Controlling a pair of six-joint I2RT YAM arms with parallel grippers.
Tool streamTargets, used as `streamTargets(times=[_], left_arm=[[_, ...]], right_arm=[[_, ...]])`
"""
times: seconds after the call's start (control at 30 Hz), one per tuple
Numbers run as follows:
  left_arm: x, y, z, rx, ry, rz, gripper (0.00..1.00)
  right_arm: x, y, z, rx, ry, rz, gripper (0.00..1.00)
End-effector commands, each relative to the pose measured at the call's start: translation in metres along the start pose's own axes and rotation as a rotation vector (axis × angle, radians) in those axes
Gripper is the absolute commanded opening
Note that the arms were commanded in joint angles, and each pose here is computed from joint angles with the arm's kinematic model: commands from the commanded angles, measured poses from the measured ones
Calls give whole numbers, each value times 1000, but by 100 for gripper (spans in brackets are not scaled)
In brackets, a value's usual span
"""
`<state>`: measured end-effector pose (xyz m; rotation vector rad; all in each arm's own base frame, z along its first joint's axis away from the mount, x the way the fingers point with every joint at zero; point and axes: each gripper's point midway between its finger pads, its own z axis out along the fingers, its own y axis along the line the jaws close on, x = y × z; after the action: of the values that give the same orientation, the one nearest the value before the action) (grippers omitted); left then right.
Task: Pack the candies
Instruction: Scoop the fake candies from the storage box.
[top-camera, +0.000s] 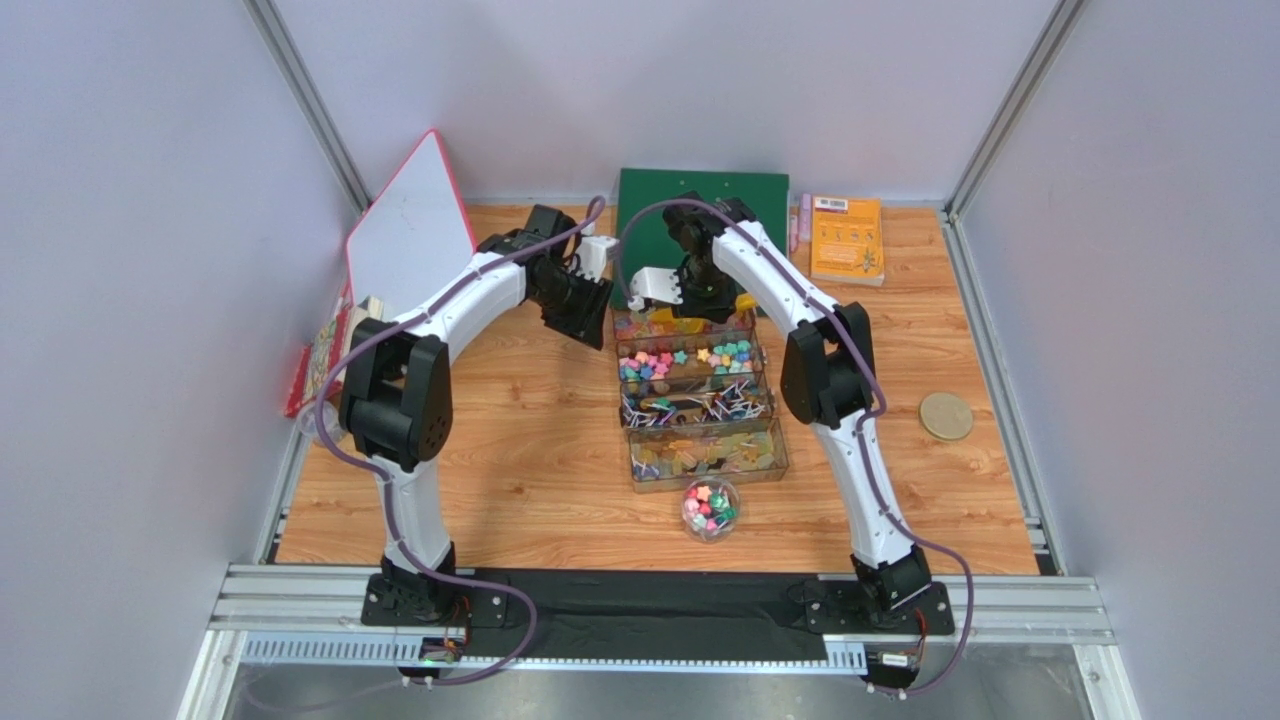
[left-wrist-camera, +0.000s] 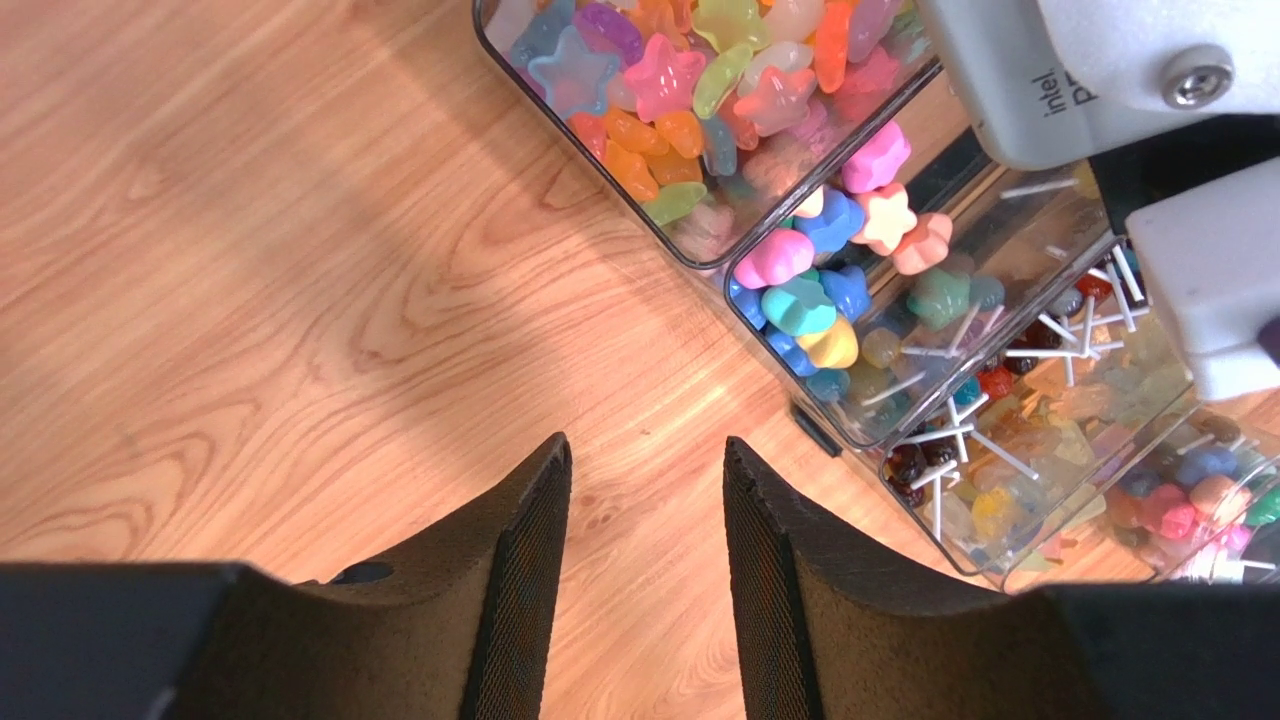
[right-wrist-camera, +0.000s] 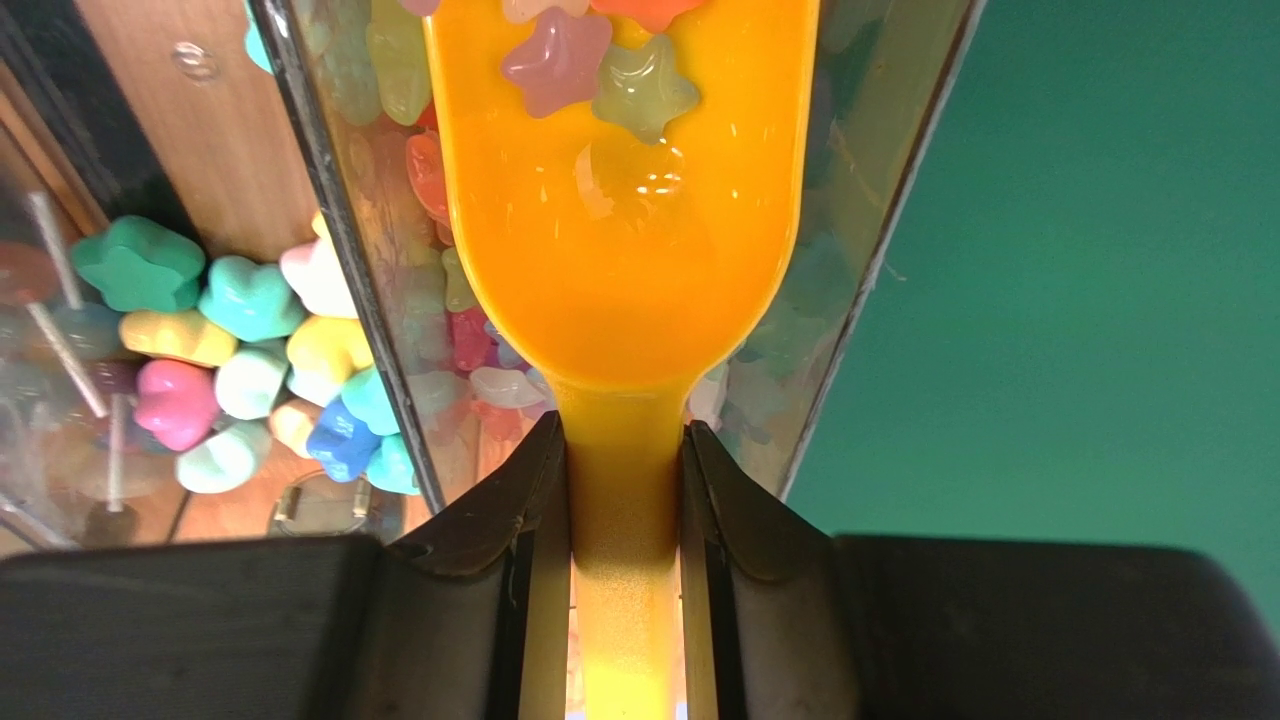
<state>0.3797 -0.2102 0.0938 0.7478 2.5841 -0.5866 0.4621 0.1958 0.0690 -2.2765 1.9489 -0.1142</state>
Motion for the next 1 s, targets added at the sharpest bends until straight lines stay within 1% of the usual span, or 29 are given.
streamTargets(times=[0.0, 0.1, 0.2, 0.3, 0.43, 0.67, 0.77, 0.8, 0.83, 0.9, 0.97], left_arm=[[-24, 1, -31, -41, -69, 61, 49], [-26, 2, -33, -45, -70, 60, 49], [-25, 1, -34, -40, -62, 57, 49], [-25, 1, -35, -45, -59, 56, 49], [-23, 1, -35, -46, -54, 55, 49], [-21, 3, -38, -55, -36, 75, 50], [-22, 6, -41, -72, -27, 100, 58], [-22, 7, -43, -80, -23, 108, 63], [-22, 9, -43, -86, -17, 111, 66], [-21, 14, -43, -107, 1, 112, 70], [-19, 17, -40, -113, 20, 113, 70]], right_arm=[[9, 94, -13, -379, -17, 127, 0], [1, 94, -20, -380, -85, 162, 0], [-1, 96, -21, -394, -110, 187, 0], [-4, 99, -25, -418, -186, 221, 0], [-3, 105, -20, -458, -218, 244, 0], [-11, 103, -29, -476, -369, 251, 0], [-10, 105, -30, -484, -393, 253, 0], [-8, 105, -30, -485, -396, 253, 0], [-7, 105, -31, -485, -402, 252, 0], [-5, 105, -33, -478, -401, 255, 0], [-6, 104, -36, -471, -409, 254, 0]])
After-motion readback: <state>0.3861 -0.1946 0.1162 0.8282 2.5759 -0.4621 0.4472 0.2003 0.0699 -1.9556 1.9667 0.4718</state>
